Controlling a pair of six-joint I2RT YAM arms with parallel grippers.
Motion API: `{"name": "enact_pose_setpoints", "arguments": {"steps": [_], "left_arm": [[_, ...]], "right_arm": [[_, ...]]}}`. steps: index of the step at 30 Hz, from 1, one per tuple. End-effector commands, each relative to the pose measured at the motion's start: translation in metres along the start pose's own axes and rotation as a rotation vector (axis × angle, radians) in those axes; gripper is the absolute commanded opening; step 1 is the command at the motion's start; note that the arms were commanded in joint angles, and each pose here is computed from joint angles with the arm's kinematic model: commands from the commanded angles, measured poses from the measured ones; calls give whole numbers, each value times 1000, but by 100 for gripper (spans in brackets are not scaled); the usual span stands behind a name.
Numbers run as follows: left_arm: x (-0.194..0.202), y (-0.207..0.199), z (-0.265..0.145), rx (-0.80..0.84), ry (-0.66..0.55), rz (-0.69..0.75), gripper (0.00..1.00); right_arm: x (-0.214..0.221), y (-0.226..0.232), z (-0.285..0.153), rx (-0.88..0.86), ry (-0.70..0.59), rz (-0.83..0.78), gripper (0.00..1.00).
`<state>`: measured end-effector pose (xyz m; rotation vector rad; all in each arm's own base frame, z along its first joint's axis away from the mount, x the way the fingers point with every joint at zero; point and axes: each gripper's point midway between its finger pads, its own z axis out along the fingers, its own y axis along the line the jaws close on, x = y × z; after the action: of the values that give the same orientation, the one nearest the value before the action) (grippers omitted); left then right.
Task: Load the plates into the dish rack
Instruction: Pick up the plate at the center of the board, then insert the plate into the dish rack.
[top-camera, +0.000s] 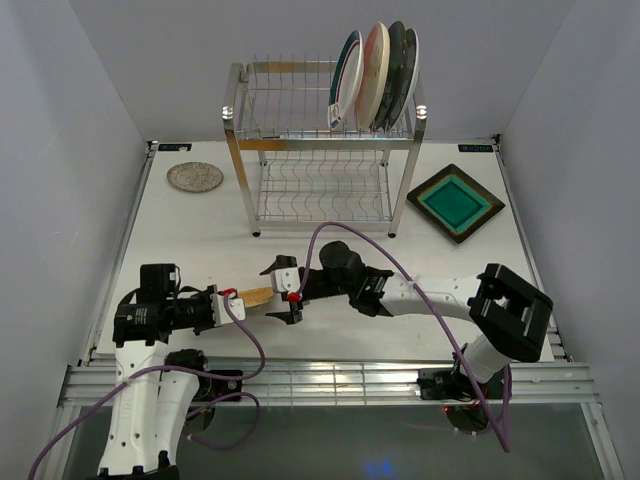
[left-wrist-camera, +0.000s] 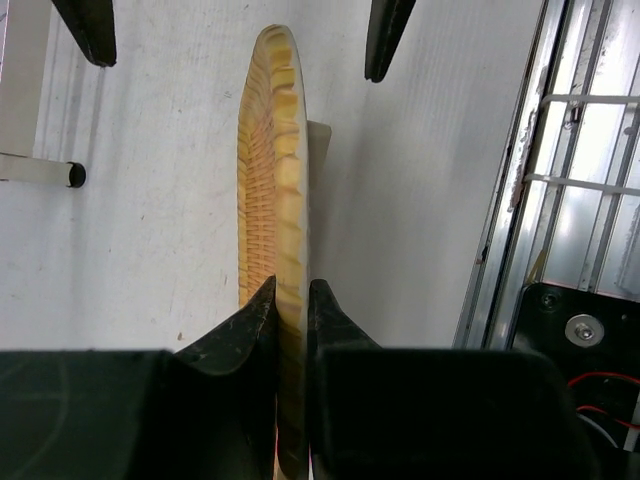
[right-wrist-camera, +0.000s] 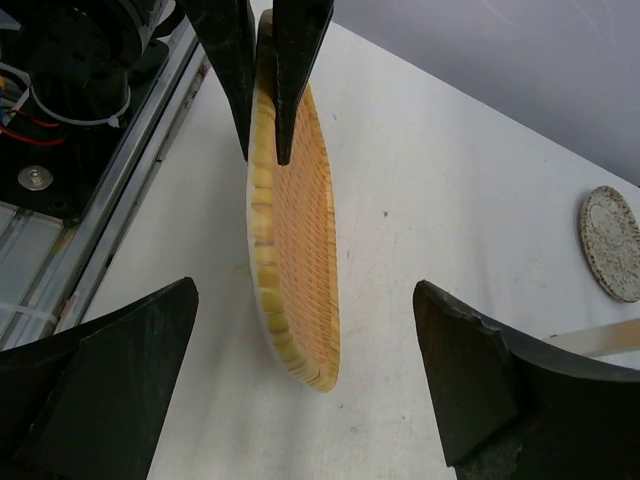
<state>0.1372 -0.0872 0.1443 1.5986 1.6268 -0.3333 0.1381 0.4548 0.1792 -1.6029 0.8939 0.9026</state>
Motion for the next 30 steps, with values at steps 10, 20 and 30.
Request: {"name": "enact_pose_setpoints", "arguments": {"steps": [10,20,30], "left_arm": [[-59,29,-15,-77,-210,-26,0],[-114,46,-44,-136,-364,-93,0],[-195,61,-104,-258,-580,-140,0]], "right_arm": [[-25,-13,-62,253,-49,-46,90],[-8,-53,-134,728,-12,117,90],[13,-75,-182,1044,28,222,90]]}}
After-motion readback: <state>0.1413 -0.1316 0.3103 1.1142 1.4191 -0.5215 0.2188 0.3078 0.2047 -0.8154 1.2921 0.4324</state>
